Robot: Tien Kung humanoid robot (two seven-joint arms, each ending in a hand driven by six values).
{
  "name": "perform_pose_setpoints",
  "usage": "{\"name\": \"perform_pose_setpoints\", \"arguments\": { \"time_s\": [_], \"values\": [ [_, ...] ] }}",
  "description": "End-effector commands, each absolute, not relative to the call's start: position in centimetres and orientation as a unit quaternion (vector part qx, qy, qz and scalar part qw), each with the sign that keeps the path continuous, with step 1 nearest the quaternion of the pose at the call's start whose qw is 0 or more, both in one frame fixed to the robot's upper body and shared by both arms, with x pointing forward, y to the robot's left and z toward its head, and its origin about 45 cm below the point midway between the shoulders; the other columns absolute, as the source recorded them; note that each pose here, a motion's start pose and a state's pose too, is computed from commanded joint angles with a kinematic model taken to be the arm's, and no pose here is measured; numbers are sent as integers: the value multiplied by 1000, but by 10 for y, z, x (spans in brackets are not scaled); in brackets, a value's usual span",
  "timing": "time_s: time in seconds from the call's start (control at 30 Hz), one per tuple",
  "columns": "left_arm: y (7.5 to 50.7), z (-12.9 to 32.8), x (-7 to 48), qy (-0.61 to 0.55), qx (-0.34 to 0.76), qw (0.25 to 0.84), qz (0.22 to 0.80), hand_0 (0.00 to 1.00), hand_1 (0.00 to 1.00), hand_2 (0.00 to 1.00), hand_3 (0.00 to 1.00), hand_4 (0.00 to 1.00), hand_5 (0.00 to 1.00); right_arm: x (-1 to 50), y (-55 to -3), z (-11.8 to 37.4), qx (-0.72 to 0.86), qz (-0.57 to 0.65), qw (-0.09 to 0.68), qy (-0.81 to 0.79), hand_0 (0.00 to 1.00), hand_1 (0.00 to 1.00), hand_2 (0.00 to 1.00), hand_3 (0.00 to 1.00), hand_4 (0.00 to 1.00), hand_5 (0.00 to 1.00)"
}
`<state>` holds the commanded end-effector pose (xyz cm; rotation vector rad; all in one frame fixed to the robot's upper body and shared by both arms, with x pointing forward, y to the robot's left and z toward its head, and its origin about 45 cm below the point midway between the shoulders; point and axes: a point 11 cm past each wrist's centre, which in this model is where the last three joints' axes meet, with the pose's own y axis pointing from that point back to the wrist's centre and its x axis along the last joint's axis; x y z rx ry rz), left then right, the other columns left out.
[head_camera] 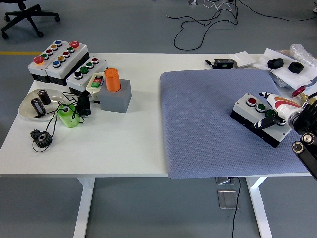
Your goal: Pick up the button,place it on the desk,press the button,press the button
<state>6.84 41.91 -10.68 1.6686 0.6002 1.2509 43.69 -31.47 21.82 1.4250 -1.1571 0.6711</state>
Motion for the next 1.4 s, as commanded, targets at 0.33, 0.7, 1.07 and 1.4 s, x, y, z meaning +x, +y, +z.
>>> {"name": "perform_pose_setpoints", "arguments": {
  "time_s": [0.33, 0.7, 1.07, 1.4],
  "values": [
    [420, -106, 70, 244, 678, 466, 513, 598, 513, 467, 470, 284, 979, 443, -316, 212, 588, 273, 617, -445, 667, 554, 552, 835, 980, 235],
    [420, -106, 72, 244, 677, 466, 514, 598, 510, 466, 469, 285, 979, 451, -314, 211, 561, 284, 651, -425, 496, 422, 441, 642, 969, 233],
    [420, -106, 72, 244, 677, 466, 516, 598, 512, 465, 469, 285, 972, 455, -314, 209, 548, 298, 638, -451, 350, 243, 316, 507, 596, 2],
    [420, -106, 73, 243, 677, 466, 516, 598, 513, 465, 469, 285, 971, 455, -305, 224, 583, 354, 559, -471, 327, 195, 283, 484, 539, 2]
  ]
}}
